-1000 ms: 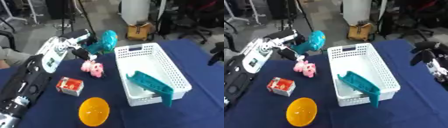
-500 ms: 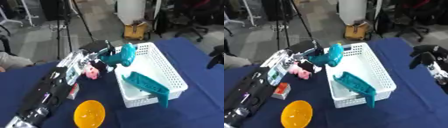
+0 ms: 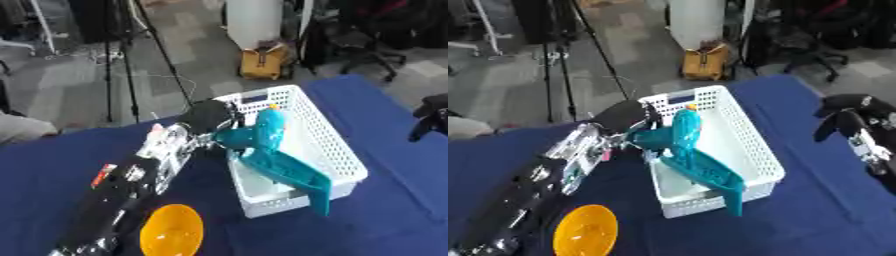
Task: Pick up objects on the table and place them in the box.
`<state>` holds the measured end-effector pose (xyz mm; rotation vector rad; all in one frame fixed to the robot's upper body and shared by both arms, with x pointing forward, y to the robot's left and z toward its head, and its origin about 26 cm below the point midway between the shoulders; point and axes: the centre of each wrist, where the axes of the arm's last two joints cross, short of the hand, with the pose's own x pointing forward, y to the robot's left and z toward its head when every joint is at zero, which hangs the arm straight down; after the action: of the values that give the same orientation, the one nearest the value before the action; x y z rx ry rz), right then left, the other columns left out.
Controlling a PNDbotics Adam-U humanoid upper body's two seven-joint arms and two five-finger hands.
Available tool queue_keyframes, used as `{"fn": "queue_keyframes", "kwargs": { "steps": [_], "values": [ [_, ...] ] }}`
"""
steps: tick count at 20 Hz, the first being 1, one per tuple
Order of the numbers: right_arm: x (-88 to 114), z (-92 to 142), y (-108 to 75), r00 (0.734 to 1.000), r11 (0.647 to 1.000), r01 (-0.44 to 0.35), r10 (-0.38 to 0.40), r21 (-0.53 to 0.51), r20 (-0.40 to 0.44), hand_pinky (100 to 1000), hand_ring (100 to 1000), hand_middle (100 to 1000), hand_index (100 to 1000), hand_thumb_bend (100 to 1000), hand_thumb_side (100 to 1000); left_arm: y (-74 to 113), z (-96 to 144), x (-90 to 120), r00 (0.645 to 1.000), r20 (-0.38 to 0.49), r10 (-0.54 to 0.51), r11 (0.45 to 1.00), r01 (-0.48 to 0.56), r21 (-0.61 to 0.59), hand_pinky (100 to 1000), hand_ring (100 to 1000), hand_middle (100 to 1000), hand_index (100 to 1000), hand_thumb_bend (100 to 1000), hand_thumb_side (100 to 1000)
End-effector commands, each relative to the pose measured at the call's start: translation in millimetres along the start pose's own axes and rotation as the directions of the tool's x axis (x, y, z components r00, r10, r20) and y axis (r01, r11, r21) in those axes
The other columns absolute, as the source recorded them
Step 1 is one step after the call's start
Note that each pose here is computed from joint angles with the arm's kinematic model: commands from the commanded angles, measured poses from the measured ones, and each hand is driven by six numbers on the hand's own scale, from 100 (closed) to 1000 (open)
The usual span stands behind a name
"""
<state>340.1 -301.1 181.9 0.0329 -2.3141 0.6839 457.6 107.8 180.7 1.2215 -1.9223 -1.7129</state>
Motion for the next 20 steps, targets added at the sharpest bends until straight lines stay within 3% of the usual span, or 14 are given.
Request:
{"fn": "queue_keyframes", "kwargs": {
  "steps": [1, 2, 3, 4, 6, 11, 12, 14, 15, 17, 20],
  "values": [
    [9, -7, -3.3, 0.999, 1.0, -0.011, 0.011, 0.007, 0.041, 482, 502, 600, 760, 163, 593, 20.7, -5, -3, 0.988, 0.018, -0.156, 0.982, 0.153, 0.114, 713, 758, 756, 773, 1000, 665],
    [9, -7, -3.3, 0.999, 1.0, -0.011, 0.011, 0.007, 0.041, 482, 502, 600, 760, 162, 594, 20.9, -5, -4, 0.984, 0.018, -0.178, 0.977, 0.175, 0.121, 761, 810, 816, 821, 1000, 763],
    [9, -7, -3.3, 0.999, 1.0, -0.011, 0.011, 0.007, 0.04, 482, 502, 600, 760, 162, 594, 20.6, -5, -5, 0.981, 0.02, -0.195, 0.974, 0.191, 0.12, 761, 810, 816, 821, 1000, 763],
    [9, -7, -3.3, 0.999, 1.0, -0.011, 0.011, 0.007, 0.04, 482, 502, 600, 761, 161, 594, 19.5, -4, -5, 0.978, 0.023, -0.205, 0.973, 0.201, 0.115, 794, 846, 855, 859, 1000, 860],
    [9, -7, -3.2, 0.999, 1.0, -0.011, 0.01, 0.007, 0.04, 482, 502, 600, 761, 161, 594, 16.2, -3, -6, 0.977, 0.032, -0.21, 0.974, 0.206, 0.097, 810, 863, 870, 873, 956, 906],
    [8, -6, -3.7, 0.999, 1.0, -0.011, 0.011, 0.002, 0.036, 482, 502, 601, 761, 160, 594, 7.7, 3, -12, 0.99, 0.016, -0.143, 0.988, 0.142, 0.059, 803, 852, 862, 865, 854, 922],
    [8, -6, -3.8, 0.999, 1.0, -0.011, 0.011, 0.001, 0.036, 483, 502, 601, 761, 160, 594, 7.4, 4, -13, 0.992, 0.011, -0.125, 0.99, 0.124, 0.061, 777, 821, 837, 847, 766, 895],
    [7, -4, -5.0, 0.999, 1.0, -0.015, 0.015, -0.007, 0.032, 483, 502, 601, 761, 160, 594, 5.7, 10, -20, 0.999, -0.02, -0.032, 0.995, 0.033, 0.089, 777, 821, 837, 847, 766, 895],
    [6, -2, -6.3, 1.0, 1.0, -0.017, 0.017, -0.016, 0.025, 483, 502, 601, 761, 160, 594, 2.6, 19, -29, 0.996, -0.071, 0.06, 0.991, -0.051, 0.127, 718, 770, 806, 828, 586, 884],
    [5, 3, -8.5, 1.0, 0.999, -0.023, 0.023, -0.032, 0.009, 483, 502, 601, 761, 159, 594, 3.1, 43, -52, 0.948, -0.141, 0.286, 0.939, -0.249, 0.236, 693, 752, 796, 822, 486, 886],
    [3, 9, -10.9, 0.999, 0.998, -0.032, 0.032, -0.048, -0.01, 484, 502, 601, 762, 159, 594, 22.1, 88, -83, 0.815, -0.159, 0.557, 0.8, -0.475, 0.366, 683, 745, 796, 825, 433, 896]
  ]
}}
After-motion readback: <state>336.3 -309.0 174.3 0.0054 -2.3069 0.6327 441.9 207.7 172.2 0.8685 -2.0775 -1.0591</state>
